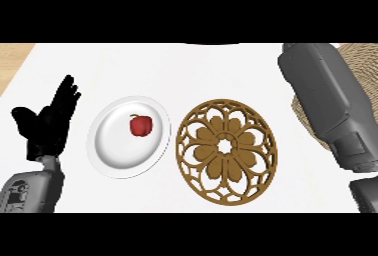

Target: Pick the lemon from the placemat and place it in the basket

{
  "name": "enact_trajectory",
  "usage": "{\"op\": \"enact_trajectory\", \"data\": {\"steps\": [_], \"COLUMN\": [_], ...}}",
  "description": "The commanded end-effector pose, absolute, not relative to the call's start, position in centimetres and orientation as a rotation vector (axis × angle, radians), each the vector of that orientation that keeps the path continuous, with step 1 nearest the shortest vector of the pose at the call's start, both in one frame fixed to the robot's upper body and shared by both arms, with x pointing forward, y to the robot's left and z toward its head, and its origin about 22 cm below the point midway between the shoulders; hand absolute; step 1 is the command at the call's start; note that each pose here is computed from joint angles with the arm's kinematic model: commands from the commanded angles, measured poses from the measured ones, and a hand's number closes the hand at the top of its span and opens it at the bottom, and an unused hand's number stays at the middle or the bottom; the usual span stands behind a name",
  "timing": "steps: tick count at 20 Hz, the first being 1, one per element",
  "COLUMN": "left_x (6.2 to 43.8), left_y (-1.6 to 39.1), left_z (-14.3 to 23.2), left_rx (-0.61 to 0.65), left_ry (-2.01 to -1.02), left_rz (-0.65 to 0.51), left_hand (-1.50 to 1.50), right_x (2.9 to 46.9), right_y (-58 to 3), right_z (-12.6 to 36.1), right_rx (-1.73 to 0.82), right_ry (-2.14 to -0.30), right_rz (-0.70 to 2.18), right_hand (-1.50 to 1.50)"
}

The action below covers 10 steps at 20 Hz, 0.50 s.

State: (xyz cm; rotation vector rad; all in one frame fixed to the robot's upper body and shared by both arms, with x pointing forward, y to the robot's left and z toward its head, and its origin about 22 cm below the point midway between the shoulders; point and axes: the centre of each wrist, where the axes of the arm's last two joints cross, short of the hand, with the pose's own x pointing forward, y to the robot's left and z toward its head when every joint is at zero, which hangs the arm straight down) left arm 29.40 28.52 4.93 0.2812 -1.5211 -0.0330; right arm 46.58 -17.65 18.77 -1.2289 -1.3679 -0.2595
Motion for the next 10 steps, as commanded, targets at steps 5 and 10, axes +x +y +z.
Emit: {"op": "enact_trajectory", "data": {"steps": [5,10], "left_x": [28.4,29.6], "left_y": [28.7,28.4], "left_z": [5.3,5.0], "left_rx": [0.270,0.248], "left_ry": [-1.529,-1.526], "left_rz": [-0.050,-0.048], "left_hand": [0.00,0.00], "right_x": [47.2,46.7], "right_y": [-22.4,-27.0], "right_z": [17.3,15.3], "right_rx": [-1.281,-1.301], "right_ry": [-1.200,-1.151], "right_rz": [-0.206,-0.240], "right_hand": [1.50,1.50]}}
